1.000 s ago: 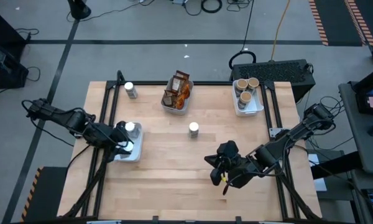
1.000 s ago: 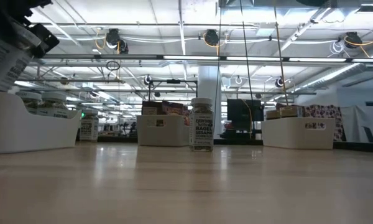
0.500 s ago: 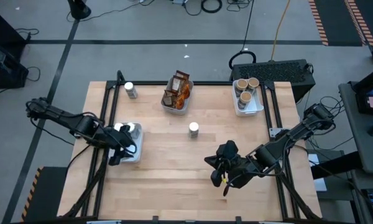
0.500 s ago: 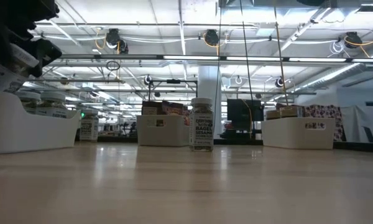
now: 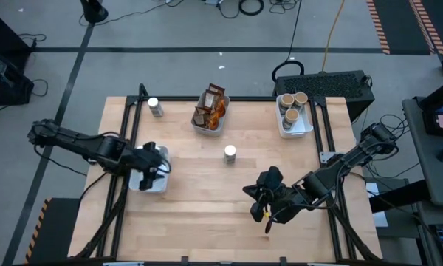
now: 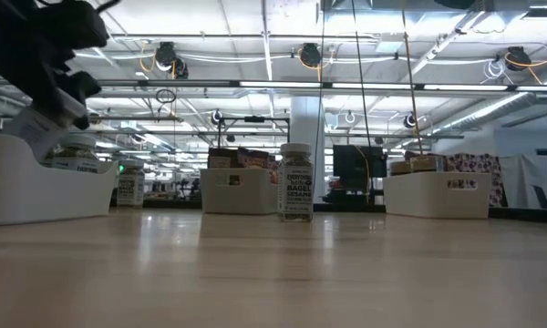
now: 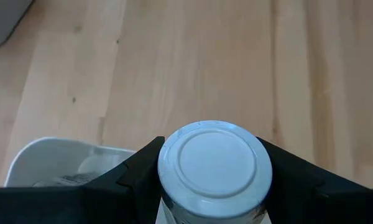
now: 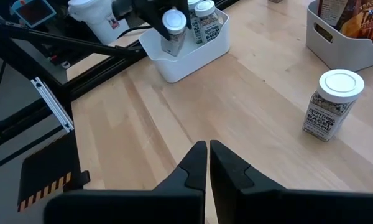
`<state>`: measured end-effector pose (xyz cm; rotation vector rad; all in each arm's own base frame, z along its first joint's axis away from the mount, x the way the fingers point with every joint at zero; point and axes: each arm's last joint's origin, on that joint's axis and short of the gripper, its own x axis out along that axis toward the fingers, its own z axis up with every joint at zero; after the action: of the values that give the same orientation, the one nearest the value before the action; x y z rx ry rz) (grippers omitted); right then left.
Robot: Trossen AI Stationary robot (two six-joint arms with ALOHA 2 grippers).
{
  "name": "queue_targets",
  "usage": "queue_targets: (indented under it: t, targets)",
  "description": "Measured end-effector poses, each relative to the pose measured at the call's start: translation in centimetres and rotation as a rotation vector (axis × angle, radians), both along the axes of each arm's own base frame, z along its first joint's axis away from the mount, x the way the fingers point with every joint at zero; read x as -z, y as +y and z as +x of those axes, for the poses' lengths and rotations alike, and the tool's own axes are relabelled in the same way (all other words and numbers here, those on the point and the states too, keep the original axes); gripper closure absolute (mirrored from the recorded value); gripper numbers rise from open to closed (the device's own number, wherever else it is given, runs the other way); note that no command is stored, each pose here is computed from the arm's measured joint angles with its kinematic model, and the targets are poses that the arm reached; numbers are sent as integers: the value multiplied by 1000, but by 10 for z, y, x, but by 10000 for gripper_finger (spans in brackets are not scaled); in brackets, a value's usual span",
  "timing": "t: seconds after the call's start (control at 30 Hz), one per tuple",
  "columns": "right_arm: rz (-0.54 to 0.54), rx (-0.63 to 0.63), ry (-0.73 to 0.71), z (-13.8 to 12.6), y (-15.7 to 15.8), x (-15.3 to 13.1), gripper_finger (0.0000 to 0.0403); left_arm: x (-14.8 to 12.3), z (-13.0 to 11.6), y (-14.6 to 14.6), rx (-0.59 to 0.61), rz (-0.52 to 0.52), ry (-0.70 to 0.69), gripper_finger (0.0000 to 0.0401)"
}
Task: Sort spices by type
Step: Put the white spice bottle into the bottom white bin
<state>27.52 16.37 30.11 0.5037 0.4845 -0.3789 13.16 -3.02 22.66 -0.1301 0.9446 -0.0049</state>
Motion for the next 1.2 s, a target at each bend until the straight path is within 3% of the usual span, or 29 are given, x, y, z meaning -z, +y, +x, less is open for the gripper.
queue_targets:
  t: [0.23, 0.43, 0.57, 0.73, 1.2]
  targets:
    - [7, -20, -10, -3, 6, -1, 403, 11, 13, 1, -45, 39, 0, 182]
    - [6, -43, -13, -7, 13, -1, 403, 11, 11, 6, -208, 144, -27, 182]
    - [4, -52, -13, -9, 15, -1, 403, 11, 11, 7, -232, 171, -32, 182]
    - [-8, -59, -9, -9, 15, -1, 403, 25, 8, 8, -257, 161, -5, 182]
    - [-25, -73, -4, -9, 15, -1, 403, 28, 10, 7, -271, 141, -37, 182]
